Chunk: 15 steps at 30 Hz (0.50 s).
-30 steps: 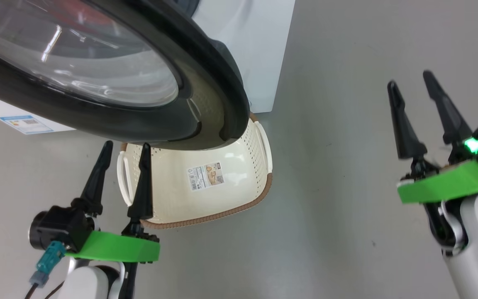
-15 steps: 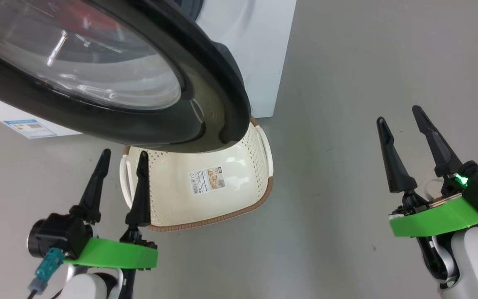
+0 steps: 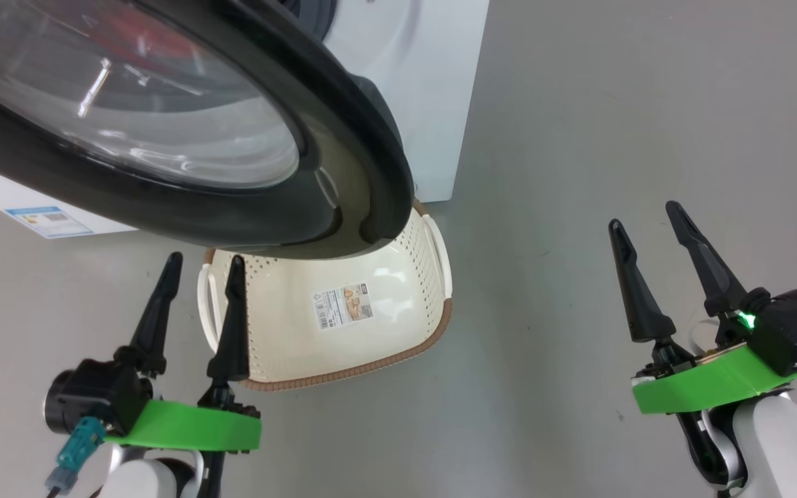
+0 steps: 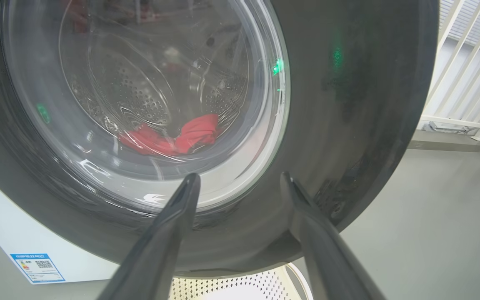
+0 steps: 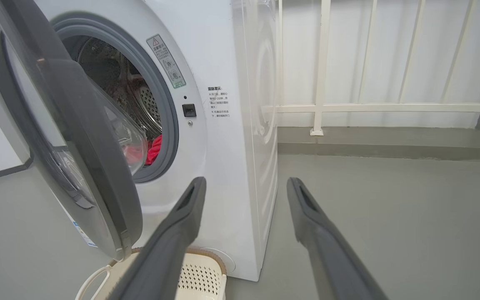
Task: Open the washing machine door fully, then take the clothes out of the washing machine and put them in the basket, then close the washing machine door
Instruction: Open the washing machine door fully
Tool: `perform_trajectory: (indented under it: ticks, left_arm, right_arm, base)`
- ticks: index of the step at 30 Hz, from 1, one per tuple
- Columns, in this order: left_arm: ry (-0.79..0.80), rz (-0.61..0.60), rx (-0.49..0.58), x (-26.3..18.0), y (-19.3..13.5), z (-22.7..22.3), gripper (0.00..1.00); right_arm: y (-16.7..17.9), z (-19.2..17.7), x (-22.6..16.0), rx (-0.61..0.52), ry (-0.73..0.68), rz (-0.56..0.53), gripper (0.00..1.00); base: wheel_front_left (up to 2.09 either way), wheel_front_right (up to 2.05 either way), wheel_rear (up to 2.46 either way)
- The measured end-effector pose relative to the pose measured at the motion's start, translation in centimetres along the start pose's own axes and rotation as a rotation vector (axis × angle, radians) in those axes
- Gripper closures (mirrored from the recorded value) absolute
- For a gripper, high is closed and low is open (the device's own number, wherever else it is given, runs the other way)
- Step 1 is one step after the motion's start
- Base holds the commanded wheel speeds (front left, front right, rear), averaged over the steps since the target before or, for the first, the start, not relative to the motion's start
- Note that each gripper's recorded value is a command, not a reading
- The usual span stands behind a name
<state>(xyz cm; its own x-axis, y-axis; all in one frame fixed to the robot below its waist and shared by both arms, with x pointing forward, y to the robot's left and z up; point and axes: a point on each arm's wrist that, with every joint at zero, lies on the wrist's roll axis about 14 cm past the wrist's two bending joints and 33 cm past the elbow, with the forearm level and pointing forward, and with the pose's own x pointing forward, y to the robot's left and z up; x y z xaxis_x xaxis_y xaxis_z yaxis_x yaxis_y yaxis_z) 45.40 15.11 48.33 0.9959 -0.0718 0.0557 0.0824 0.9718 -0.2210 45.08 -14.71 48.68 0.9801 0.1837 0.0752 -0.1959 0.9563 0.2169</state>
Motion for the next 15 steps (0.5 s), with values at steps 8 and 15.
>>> perform_trajectory:
  ticks: [8,15]
  left_arm:
    - [0.0,-0.006,-0.001,-0.1,-0.2,0.0,0.0]
    - [-0.004,0.002,0.003,-0.3,0.1,0.3,0.0]
  right_arm:
    - [0.0,-0.4,-0.2,0.004,0.015,-0.001,0.0]
    - [1.0,-1.1,0.2,0.133,0.024,0.002,1.0]
  base:
    - [0.0,0.0,0.0]
    - [0.0,0.0,0.0]
